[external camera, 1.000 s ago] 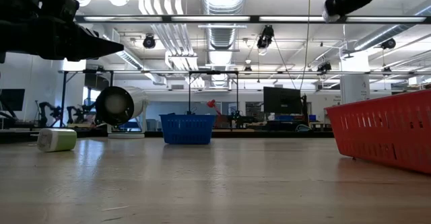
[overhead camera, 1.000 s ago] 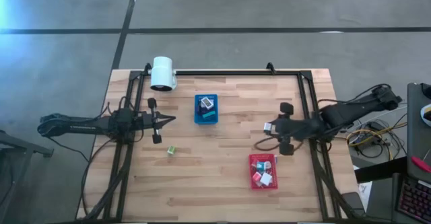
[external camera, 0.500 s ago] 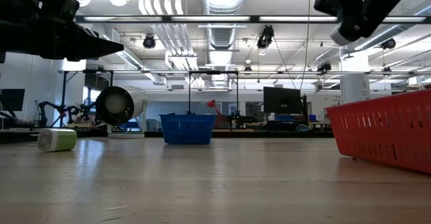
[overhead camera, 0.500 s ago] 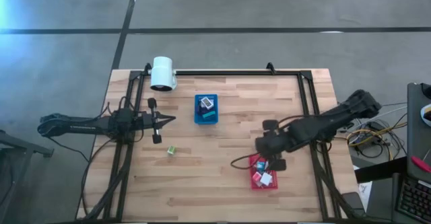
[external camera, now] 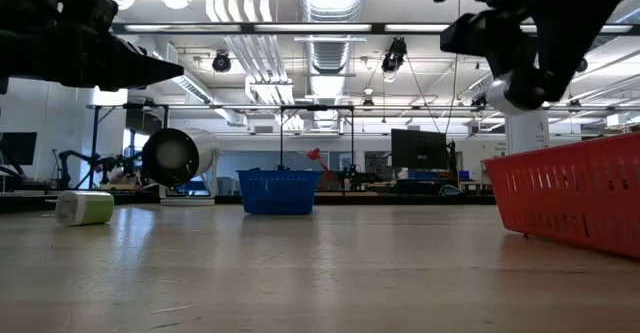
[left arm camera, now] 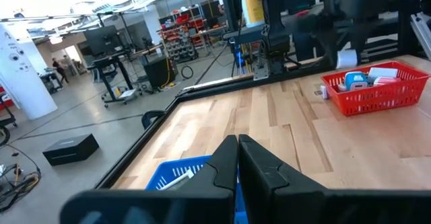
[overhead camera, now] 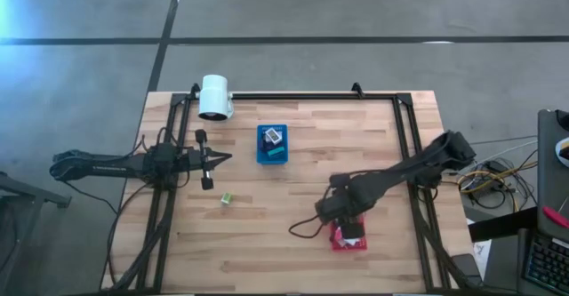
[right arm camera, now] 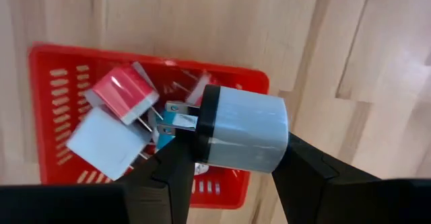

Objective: Pick & Place Office items
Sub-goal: Put the white and black charger adapter into the red bin

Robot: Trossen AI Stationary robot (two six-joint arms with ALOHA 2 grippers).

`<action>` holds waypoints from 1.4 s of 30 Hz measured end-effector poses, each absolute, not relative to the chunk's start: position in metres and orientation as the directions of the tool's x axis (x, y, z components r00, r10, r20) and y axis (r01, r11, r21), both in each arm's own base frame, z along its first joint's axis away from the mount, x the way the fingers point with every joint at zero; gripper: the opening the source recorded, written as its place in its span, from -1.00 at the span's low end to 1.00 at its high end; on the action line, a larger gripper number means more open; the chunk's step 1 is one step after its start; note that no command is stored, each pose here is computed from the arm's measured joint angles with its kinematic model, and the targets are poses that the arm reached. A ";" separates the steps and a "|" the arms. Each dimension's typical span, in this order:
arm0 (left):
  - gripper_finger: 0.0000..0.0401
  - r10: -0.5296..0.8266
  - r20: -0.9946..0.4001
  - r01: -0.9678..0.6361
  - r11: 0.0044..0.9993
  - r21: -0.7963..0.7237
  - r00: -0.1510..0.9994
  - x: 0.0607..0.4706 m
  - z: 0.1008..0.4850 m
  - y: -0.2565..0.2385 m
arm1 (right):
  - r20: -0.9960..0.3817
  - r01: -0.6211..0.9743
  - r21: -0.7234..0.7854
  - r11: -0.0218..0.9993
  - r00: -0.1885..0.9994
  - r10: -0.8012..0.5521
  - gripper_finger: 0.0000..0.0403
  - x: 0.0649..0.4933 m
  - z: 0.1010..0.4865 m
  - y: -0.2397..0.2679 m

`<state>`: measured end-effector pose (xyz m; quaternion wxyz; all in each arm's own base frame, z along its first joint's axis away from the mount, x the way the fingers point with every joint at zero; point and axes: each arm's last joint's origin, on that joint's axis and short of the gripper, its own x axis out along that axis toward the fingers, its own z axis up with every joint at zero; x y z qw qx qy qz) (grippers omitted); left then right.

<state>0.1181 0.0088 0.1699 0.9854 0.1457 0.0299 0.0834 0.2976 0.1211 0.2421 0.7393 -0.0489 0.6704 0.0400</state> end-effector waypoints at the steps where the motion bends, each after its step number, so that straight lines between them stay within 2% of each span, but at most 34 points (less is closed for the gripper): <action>1: -0.92 0.174 -0.034 -0.156 0.944 0.292 0.984 0.118 0.170 0.009 | -0.997 -0.126 -0.019 0.992 0.079 -0.009 -0.22 0.299 0.238 0.122; 11: -0.92 0.173 -0.034 -0.156 0.945 0.288 0.984 0.118 0.170 0.009 | -0.999 -0.135 0.039 0.990 -0.009 0.038 -0.22 0.311 0.218 0.129; 42: -0.92 0.173 -0.034 -0.156 0.945 0.288 0.984 0.118 0.170 0.009 | -0.997 -0.143 0.054 0.988 -0.057 0.046 -0.14 0.317 0.204 0.118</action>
